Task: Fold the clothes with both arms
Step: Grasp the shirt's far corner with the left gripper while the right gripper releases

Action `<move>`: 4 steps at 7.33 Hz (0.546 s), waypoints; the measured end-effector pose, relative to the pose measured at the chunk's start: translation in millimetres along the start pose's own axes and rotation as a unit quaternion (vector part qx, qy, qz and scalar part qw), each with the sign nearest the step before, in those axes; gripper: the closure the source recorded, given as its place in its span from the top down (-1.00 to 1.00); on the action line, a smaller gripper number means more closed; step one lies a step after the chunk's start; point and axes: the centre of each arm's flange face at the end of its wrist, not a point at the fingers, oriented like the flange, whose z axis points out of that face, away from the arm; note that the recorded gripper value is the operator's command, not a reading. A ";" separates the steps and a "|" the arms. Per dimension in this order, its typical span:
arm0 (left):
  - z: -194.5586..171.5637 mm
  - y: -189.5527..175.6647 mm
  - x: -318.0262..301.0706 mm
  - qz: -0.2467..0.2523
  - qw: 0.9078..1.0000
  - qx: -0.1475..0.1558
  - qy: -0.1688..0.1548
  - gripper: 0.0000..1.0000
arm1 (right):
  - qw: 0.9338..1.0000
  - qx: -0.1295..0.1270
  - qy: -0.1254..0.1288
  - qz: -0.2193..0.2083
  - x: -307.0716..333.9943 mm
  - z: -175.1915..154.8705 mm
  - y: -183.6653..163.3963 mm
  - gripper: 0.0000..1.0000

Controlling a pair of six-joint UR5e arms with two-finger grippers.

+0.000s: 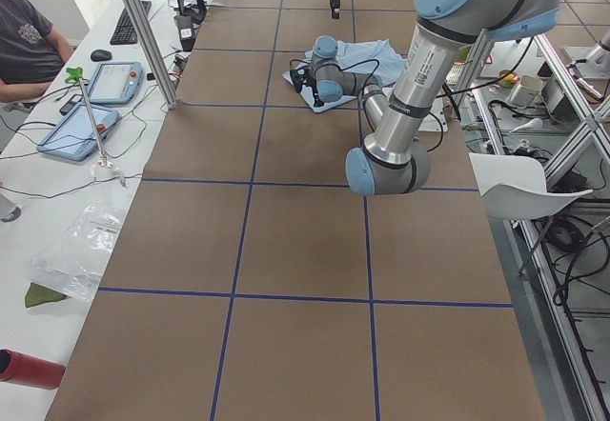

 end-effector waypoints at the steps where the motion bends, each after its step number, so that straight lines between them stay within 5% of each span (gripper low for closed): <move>1: 13.3 4.1 4.5 0.000 1.000 0.003 -0.007 0.93 | 1.000 0.001 0.000 0.001 0.3 -0.1 -0.5 1.00; 4: 36.3 23.3 1.0 0.004 1.000 0.000 -0.022 0.87 | 1.000 -0.001 0.004 0.004 3.4 2.3 -2.2 1.00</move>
